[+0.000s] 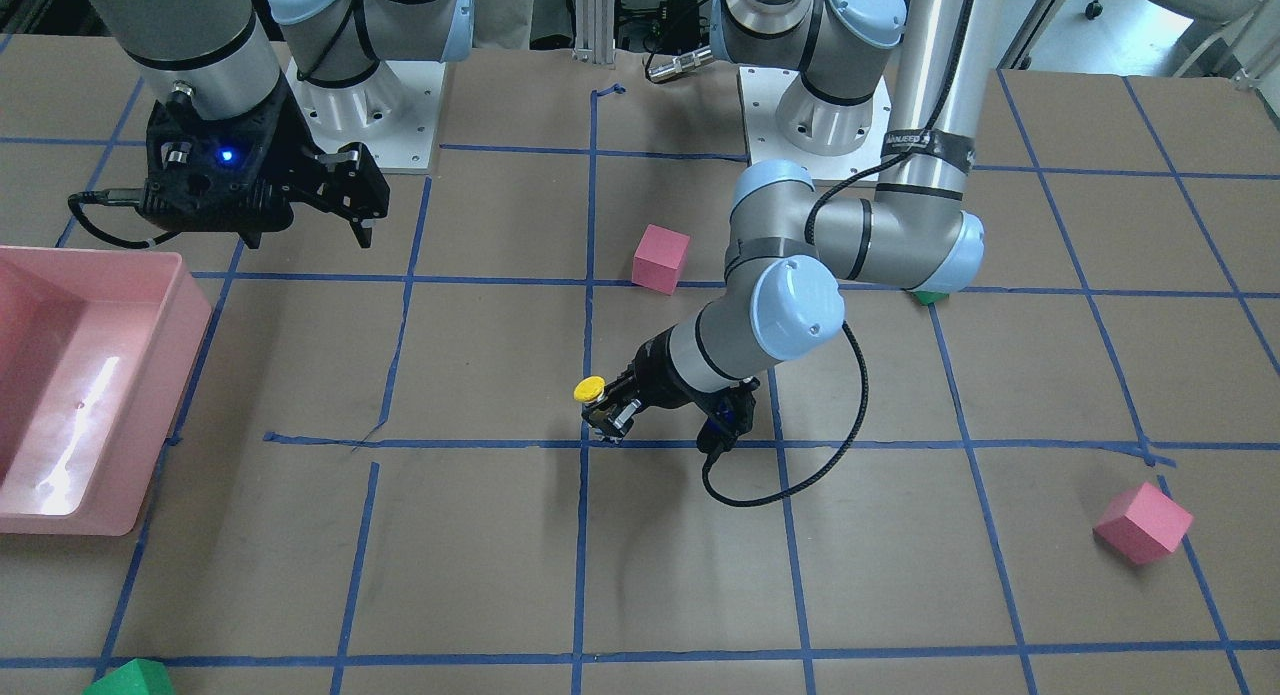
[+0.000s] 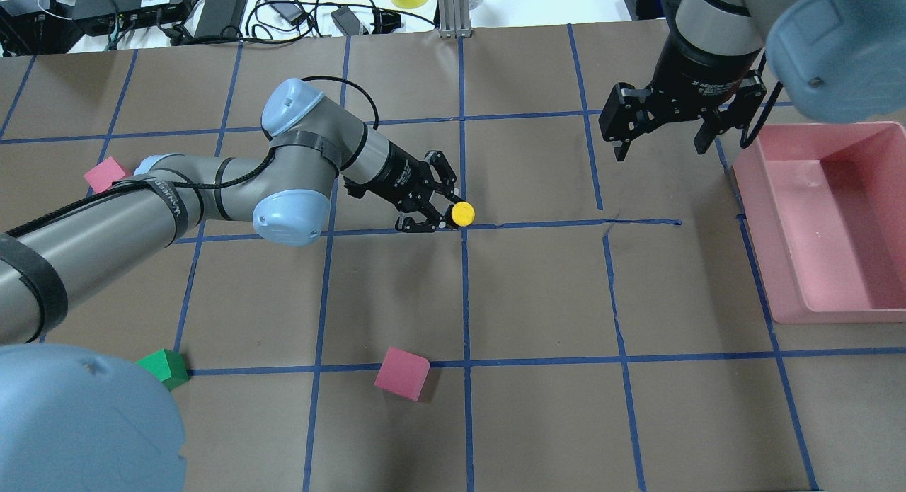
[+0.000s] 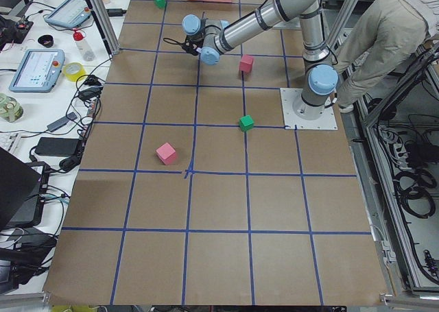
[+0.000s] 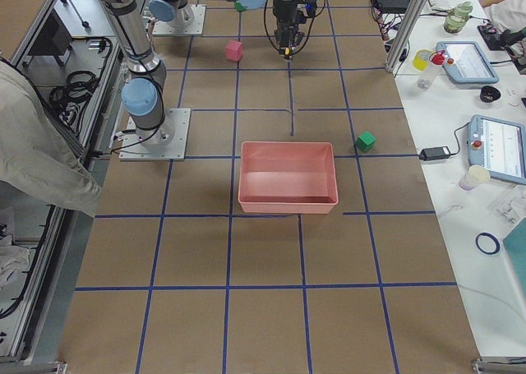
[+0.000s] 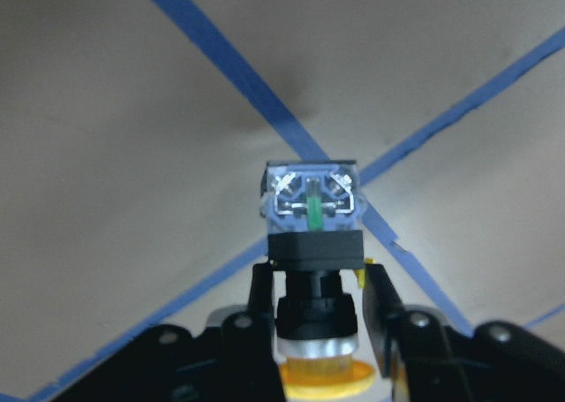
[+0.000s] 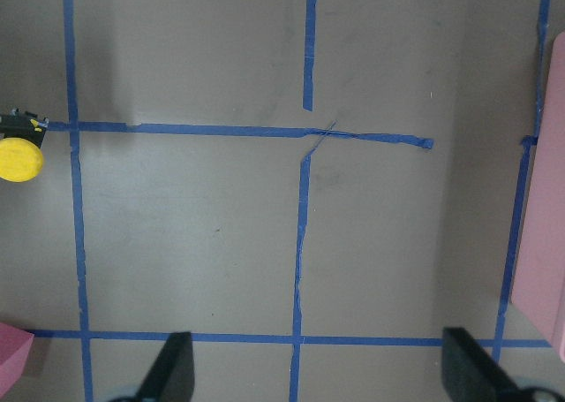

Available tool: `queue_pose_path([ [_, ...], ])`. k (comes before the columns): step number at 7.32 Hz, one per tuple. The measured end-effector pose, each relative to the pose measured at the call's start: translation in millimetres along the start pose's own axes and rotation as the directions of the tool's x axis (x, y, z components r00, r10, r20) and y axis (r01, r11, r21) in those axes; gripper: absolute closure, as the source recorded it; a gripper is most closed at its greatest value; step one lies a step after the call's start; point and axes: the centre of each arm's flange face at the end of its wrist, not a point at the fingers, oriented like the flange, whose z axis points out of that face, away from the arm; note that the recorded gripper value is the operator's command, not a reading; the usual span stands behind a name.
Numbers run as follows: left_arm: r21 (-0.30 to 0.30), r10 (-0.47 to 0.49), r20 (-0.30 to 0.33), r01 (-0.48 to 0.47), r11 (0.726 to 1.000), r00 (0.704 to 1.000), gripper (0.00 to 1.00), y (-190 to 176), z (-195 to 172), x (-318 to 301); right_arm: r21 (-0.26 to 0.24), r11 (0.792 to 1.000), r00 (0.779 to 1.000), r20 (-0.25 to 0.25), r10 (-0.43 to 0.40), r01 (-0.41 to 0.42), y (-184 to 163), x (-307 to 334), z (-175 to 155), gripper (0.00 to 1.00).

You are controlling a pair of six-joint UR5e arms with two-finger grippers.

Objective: Align button upright
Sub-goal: 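Rotate the switch yellow cap down and set it upright with the left gripper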

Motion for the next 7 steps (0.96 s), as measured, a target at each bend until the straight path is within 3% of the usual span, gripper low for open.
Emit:
queue_pose_path([
  [2, -0.128, -0.092, -0.013, 0.09, 0.988, 0.996, 1.0, -9, 11, -9, -0.003, 1.0, 1.0, 0.0, -0.001, 0.001, 0, 0, 1, 0.0],
  [5, -0.173, -0.149, 0.019, 0.15, 0.973, 0.989, 1.0, -28, 33, -17, -0.012, 1.0, 1.0, -0.008, -0.002, 0.002, 1, 1, 6, 0.0],
  [6, -0.177, -0.16, 0.029, 0.163, 0.971, 0.987, 0.67, -34, 39, -18, -0.015, 1.0, 1.0, -0.009, -0.002, 0.002, 2, 1, 7, 0.0],
  [7, -0.175, -0.166, 0.037, 0.17, 0.97, 0.985, 0.01, -38, 43, -19, -0.016, 1.0, 1.0, -0.01, -0.002, 0.002, 2, 1, 8, 0.0],
])
